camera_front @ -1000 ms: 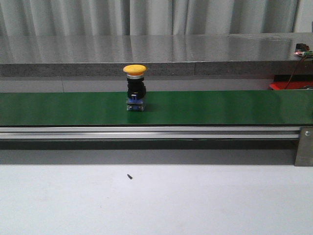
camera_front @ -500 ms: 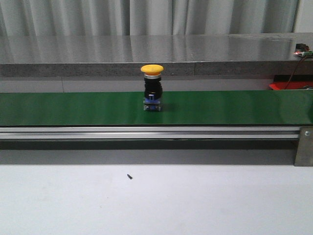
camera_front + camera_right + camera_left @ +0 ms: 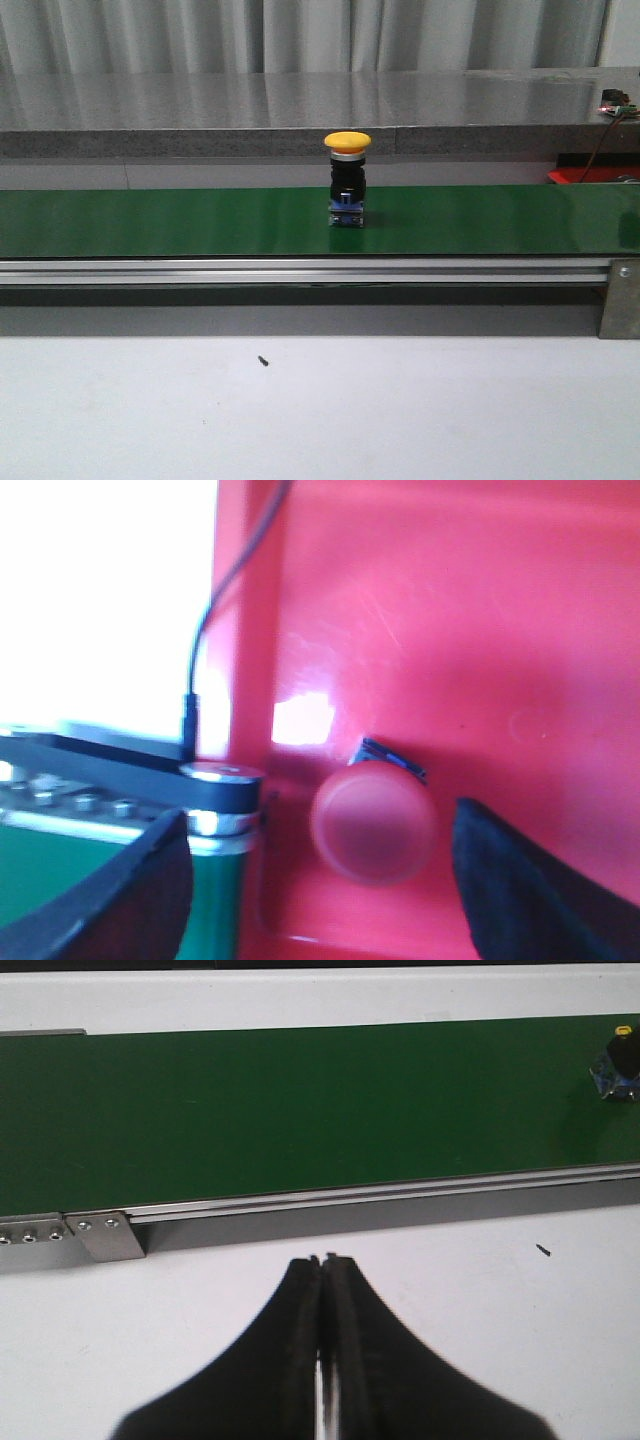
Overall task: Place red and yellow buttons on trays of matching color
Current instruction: 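Carry the red button to the red tray and open the right gripper, then return the right gripper to the belt and grasp the yellow button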
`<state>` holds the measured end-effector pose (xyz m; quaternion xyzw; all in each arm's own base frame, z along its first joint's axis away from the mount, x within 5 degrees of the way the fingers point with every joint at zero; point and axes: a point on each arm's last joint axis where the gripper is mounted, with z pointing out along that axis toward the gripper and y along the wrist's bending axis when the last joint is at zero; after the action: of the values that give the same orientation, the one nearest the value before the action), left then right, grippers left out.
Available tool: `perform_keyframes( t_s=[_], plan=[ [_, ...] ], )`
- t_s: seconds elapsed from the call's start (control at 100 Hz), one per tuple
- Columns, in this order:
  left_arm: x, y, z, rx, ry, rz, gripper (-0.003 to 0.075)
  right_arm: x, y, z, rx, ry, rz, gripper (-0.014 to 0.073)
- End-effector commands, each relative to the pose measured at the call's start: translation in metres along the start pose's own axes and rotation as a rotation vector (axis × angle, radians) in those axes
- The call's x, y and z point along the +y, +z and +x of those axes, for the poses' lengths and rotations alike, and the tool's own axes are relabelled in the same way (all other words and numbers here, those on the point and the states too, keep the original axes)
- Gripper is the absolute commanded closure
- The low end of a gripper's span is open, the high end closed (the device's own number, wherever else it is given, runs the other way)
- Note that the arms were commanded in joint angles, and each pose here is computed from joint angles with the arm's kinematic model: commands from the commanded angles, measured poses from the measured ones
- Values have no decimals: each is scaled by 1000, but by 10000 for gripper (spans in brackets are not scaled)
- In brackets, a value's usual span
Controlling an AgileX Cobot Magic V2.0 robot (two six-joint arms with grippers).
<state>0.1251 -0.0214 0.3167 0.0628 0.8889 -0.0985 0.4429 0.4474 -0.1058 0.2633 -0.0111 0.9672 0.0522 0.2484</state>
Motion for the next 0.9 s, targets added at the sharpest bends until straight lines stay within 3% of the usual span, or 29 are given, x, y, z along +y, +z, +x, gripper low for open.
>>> perform_keyframes(
  t_s=[0.0,0.2,0.64,0.89],
  plan=[
    [-2,-5,-12,-89,-18,5,740,19,-55,-14,-141,-31,-3,53],
    [-2,-5,-12,-89,-18,5,740,64,-85,-8,-181,-109,-37,53],
    [-2,-5,-12,-89,-18,5,740,173,-110,21,-138,-302,-198,53],
    [-2,-5,-12,-89,-18,5,740,223,-109,31,-73,-134,-286,53]
  ],
)
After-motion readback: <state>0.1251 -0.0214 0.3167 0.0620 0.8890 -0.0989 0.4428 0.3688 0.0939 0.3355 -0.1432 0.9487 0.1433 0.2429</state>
